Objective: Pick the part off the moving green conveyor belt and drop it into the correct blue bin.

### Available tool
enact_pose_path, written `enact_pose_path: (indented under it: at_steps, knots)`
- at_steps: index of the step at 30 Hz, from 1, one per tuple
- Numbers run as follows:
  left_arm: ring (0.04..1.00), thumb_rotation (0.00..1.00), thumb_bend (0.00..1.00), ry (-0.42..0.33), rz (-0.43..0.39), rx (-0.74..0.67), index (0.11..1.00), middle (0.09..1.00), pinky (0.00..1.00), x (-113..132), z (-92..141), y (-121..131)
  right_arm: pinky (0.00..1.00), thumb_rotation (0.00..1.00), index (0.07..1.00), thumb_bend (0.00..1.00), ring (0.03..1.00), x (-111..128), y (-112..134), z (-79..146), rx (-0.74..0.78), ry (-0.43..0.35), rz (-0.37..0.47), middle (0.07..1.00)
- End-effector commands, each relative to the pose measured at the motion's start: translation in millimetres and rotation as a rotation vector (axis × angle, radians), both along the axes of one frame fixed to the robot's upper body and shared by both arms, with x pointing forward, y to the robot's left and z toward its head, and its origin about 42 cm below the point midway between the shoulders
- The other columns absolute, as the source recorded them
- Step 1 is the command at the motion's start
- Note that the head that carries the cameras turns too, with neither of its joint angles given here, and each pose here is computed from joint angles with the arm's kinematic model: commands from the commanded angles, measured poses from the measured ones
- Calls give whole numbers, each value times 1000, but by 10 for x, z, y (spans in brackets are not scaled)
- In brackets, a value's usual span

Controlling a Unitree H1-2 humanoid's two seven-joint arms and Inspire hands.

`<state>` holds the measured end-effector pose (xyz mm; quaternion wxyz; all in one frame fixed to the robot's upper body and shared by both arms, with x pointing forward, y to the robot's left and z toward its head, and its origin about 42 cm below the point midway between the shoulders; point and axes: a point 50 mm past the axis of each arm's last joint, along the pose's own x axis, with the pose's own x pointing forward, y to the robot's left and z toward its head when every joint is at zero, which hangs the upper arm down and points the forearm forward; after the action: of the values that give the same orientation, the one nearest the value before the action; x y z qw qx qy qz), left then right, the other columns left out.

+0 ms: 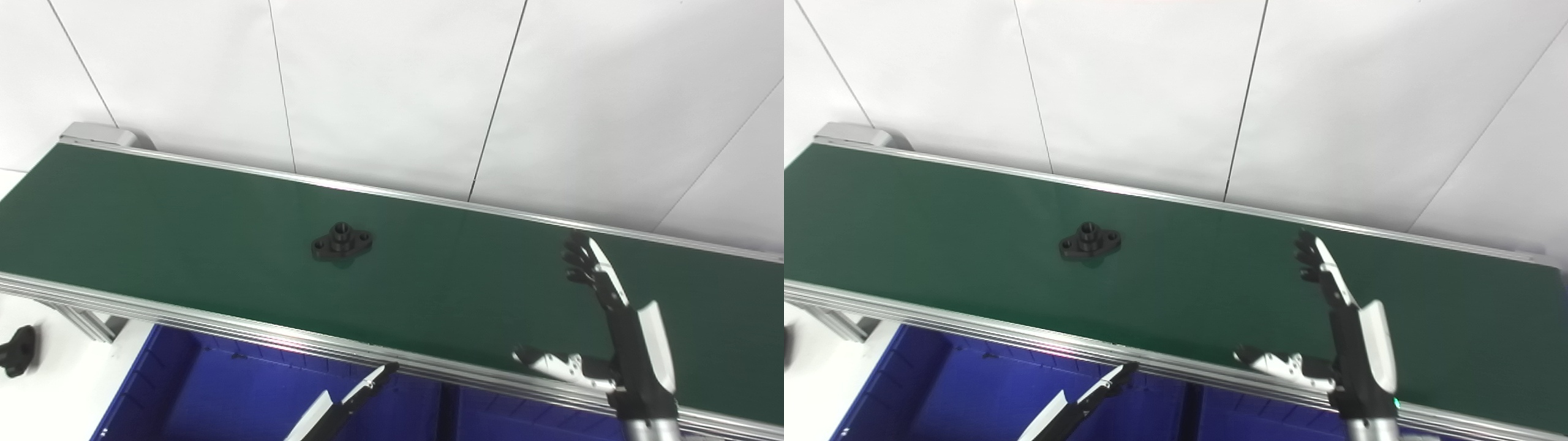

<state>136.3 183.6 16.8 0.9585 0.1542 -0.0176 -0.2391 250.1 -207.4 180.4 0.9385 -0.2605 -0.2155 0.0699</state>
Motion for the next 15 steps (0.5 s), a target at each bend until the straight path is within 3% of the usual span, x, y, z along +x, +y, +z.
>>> enact_pose_path:
  at_steps: [1, 15]
  knots:
    - [943, 434, 827, -46, -31, -26, 978, 979, 892, 18, 92, 21, 759, 493, 937, 844, 850, 70, 46, 167, -6, -41, 1, 887]
    - [924, 455, 845, -33, -58, -26, 971, 971, 872, 69, 96, 62, 806, 413, 936, 854, 875, 468, 252, 311, -62, 24, 52, 903]
